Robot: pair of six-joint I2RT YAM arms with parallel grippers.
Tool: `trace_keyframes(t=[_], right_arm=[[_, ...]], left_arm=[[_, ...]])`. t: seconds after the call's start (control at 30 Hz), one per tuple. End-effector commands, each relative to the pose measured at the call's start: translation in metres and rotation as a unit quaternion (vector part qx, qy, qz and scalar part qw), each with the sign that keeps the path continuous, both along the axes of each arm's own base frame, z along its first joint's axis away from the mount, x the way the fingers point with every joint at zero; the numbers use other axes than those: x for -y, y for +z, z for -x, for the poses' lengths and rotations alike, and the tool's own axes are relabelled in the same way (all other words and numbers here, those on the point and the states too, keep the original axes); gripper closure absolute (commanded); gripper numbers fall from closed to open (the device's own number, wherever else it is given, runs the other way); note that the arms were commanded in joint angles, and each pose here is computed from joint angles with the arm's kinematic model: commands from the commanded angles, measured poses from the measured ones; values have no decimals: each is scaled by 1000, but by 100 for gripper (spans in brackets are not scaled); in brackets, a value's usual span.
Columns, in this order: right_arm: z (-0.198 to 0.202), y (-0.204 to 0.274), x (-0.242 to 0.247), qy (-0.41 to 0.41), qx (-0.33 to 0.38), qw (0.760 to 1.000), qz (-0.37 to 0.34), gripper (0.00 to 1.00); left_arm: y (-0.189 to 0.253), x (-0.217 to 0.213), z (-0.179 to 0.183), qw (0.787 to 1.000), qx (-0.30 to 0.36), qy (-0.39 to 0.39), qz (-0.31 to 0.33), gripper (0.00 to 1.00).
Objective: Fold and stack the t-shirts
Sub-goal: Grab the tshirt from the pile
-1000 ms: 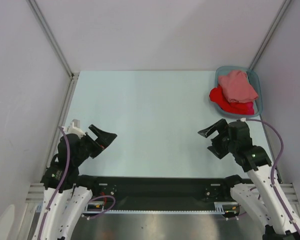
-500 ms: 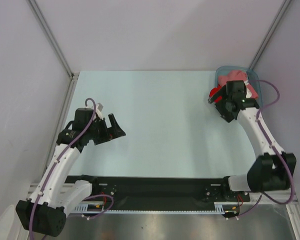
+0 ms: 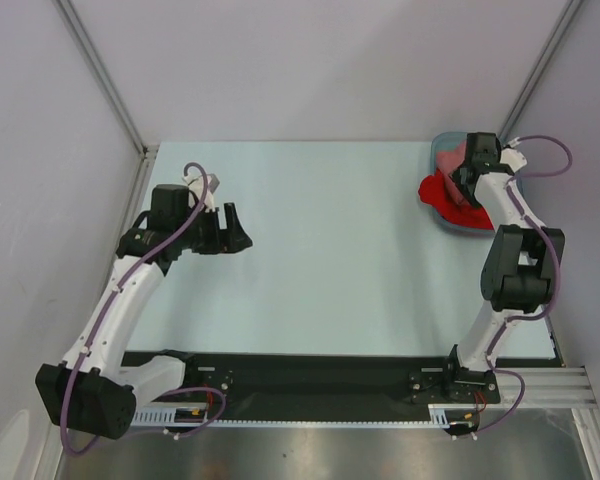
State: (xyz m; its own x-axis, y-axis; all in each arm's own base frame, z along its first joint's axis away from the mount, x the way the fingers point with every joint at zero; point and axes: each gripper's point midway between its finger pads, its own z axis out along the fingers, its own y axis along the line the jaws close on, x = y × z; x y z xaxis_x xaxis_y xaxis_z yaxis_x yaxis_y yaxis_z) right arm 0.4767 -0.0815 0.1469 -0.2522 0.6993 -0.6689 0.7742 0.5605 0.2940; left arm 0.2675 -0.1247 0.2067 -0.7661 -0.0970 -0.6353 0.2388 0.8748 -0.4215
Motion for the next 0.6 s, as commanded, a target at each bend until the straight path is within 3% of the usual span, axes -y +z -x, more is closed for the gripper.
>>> trace_keyframes(t=[0.0, 0.1, 0.2, 0.23, 0.3, 0.33, 0.4, 0.43, 0.47, 0.53, 0.57], right_arm=[[-25, 14, 16, -29, 44, 998, 24, 31], [-41, 12, 21, -26, 50, 998, 25, 40], [-48, 17, 28, -32, 52, 998, 28, 65], [-50, 31, 33, -41, 60, 997, 34, 89], [-54, 59, 38, -48, 77, 995, 48, 100], [-57, 96, 42, -50, 100, 992, 64, 100], [-58, 141, 43, -45, 127, 987, 93, 100], [-60, 172, 42, -37, 156, 981, 109, 100], [-58, 223, 30, -10, 195, 971, 138, 100], [-53, 280, 10, 21, 248, 955, 163, 100], [-41, 322, -3, 41, 282, 941, 184, 100]], left_arm=[[17, -5, -10, 998, 43, -16, -40, 17], [15, -4, -10, 997, 42, -23, -57, 17], [16, -3, -10, 996, 43, -28, -75, 24], [17, -4, -10, 995, 45, -29, -84, 32], [17, -8, -12, 992, 51, -18, -112, 44], [19, -10, -13, 991, 54, -12, -121, 51], [19, -8, -15, 989, 59, -13, -136, 49], [20, -5, -16, 989, 62, -18, -136, 42], [21, 0, -14, 988, 64, -26, -136, 22], [27, 10, -11, 990, 66, -38, -118, 21], [28, 14, -8, 991, 65, -43, -107, 14]])
